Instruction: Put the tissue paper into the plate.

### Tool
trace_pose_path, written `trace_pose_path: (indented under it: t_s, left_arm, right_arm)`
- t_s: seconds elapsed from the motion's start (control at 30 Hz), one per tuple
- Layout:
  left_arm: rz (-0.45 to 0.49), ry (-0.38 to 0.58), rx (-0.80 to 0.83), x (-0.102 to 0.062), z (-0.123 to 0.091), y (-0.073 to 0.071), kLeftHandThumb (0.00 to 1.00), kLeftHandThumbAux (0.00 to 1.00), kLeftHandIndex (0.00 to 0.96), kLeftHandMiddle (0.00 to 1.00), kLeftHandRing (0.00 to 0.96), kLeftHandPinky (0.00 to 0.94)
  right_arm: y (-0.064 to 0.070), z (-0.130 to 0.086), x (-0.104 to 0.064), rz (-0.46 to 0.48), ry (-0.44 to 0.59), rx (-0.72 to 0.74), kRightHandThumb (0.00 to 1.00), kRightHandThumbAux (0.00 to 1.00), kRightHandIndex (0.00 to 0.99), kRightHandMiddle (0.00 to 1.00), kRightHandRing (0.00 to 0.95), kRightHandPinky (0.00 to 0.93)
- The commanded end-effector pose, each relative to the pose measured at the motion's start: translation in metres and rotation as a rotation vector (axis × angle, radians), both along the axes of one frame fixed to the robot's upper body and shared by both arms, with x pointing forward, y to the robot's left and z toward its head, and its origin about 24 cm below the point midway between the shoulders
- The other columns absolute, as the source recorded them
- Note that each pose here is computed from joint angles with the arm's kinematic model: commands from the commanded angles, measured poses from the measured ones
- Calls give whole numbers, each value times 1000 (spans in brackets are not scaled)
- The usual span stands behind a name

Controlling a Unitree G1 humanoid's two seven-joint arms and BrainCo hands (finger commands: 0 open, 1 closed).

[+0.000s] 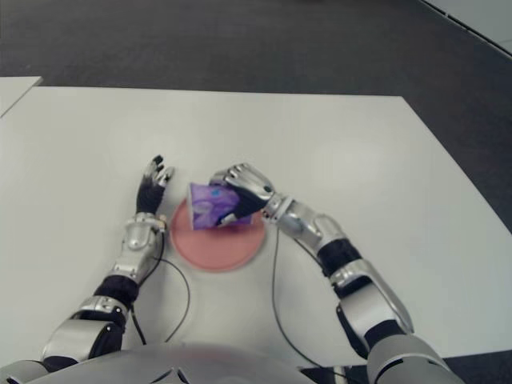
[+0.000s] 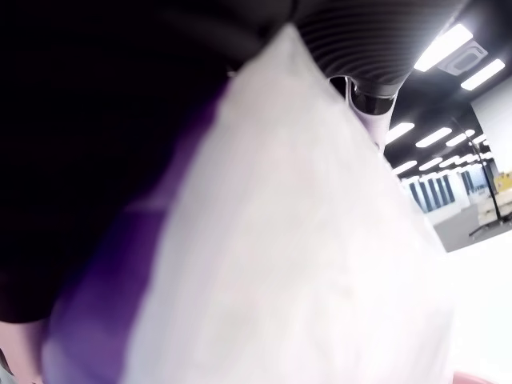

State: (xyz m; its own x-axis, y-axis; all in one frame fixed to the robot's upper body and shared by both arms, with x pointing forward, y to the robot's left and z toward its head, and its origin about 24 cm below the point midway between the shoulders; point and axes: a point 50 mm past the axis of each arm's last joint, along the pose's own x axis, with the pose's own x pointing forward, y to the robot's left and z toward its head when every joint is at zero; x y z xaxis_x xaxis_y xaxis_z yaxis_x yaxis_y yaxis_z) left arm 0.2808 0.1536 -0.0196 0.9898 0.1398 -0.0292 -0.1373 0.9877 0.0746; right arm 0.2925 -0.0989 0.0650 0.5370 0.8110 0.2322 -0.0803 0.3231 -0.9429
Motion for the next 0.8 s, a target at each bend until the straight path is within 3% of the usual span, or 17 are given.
trace_pose_path:
  t_s: [0.03,0.4,0.53,0.57,0.6,0.63,0.67,0.7,0.8]
  left_arm:
    - [-14,83,9,-8,-15,3,0,423,0,0,0,0]
    - [-15,86,-5,-7,-14,4,0,434,0,0,0,0]
    - [-10,86,-8,-7,-15,4,0,433,0,0,0,0]
    - [-9,86,-7,-7,-15,4,0,433,0,0,0,0]
    - [-8,85,-6,-7,-15,4,0,432,0,0,0,0]
    - [-8,85,-4,-8,-15,4,0,432,0,0,0,0]
    - [-8,84,-3,-8,-15,4,0,433,0,0,0,0]
    - [-9,83,-3,-8,-15,4,0,433,0,0,0,0]
    - [-10,81,-1,-8,-14,4,0,434,0,0,0,0]
  right_arm:
    - [1,-5,0,0,19,-61,856,675,402,537,848,831]
    - [1,-9,1,-7,65,-107,856,675,400,536,843,834]
    - [0,-10,2,-15,121,-124,856,675,403,535,805,781]
    - [-1,-10,2,-12,135,-132,853,675,402,536,738,709]
    - [-2,-11,3,-9,146,-139,738,614,340,447,567,553]
    - [-3,-10,3,1,151,-167,696,593,318,415,506,496]
    - [-4,-10,3,9,153,-188,574,532,225,272,323,317]
    - [-5,-10,3,18,153,-213,495,494,165,179,207,203]
    - [-7,-7,3,33,145,-248,393,425,63,58,67,66]
